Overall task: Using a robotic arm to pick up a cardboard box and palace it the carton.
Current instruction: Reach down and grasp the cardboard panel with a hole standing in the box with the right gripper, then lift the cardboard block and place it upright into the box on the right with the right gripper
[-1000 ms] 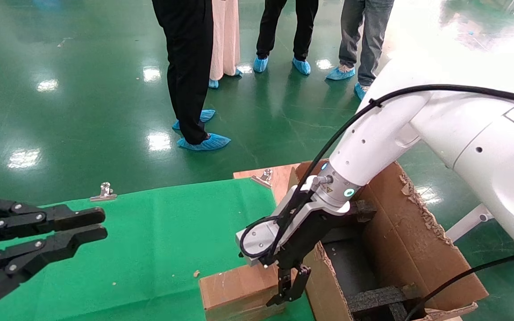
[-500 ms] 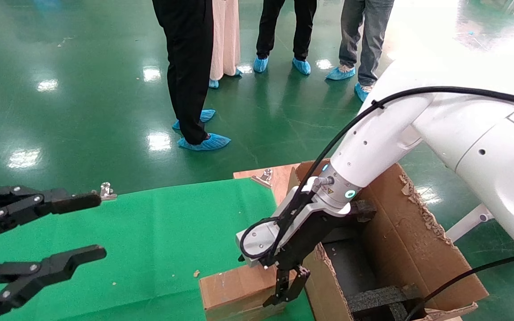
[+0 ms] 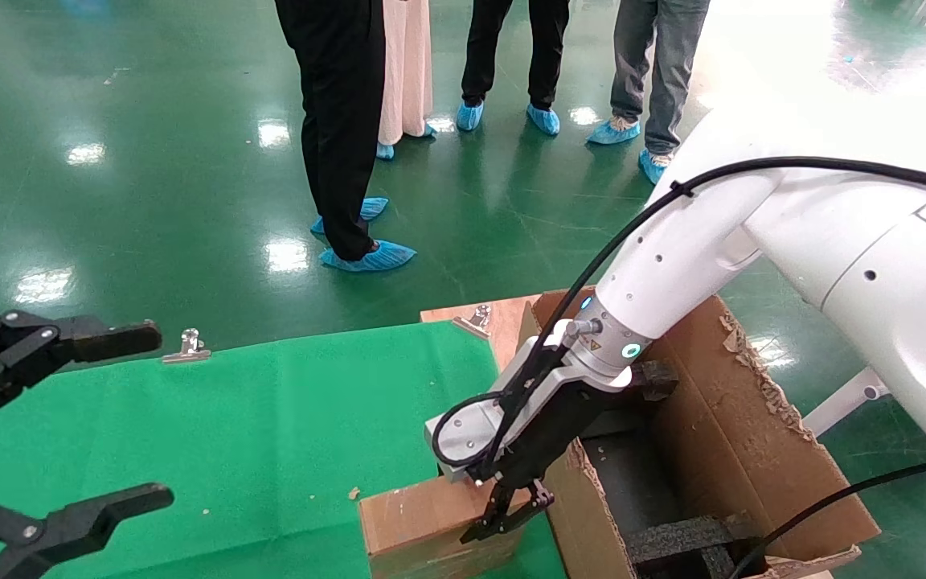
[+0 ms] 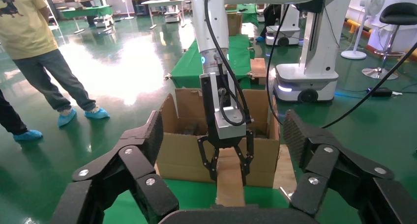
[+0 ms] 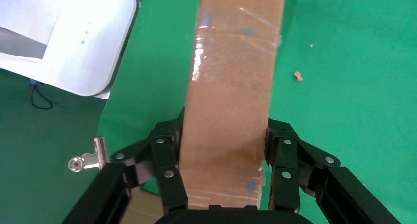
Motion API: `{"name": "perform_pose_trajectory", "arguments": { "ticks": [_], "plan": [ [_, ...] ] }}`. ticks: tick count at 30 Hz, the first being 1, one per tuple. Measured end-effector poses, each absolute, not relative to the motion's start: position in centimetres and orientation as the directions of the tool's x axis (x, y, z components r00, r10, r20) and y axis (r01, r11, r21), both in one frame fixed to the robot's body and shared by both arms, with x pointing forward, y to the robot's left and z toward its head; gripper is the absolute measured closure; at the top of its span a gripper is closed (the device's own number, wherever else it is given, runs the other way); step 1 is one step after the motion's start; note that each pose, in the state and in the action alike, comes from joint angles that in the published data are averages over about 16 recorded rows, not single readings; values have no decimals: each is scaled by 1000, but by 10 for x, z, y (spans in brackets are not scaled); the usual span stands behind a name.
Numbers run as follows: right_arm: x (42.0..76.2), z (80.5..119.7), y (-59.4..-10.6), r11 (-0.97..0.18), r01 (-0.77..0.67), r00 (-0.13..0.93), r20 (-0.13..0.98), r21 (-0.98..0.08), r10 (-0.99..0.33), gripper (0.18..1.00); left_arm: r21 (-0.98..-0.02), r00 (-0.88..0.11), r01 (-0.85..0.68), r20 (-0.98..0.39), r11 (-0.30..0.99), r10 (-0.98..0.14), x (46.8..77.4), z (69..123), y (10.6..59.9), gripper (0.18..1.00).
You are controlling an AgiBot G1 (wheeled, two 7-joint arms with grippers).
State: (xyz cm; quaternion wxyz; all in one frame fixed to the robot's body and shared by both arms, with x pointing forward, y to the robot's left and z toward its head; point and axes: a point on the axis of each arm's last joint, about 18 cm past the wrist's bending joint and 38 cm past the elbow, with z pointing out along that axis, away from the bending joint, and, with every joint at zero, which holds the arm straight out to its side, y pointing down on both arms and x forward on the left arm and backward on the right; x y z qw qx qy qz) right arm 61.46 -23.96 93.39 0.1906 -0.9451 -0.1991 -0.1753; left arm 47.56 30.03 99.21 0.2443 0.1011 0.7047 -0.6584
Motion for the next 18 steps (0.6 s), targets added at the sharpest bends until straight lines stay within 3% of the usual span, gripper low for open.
{"name": "perform_pose_trajectory", "arguments": {
  "ticks": [8, 18],
  "plan": [
    [615, 934, -240, -848, 444, 858, 409, -291, 310, 693, -879, -860, 464, -477, 113, -179, 476, 992, 300, 273],
    [613, 963, -252, -842, 450, 836, 470, -296, 282, 800, -879, -860, 464, -477, 113, -179, 476, 992, 300, 198]
  ]
}}
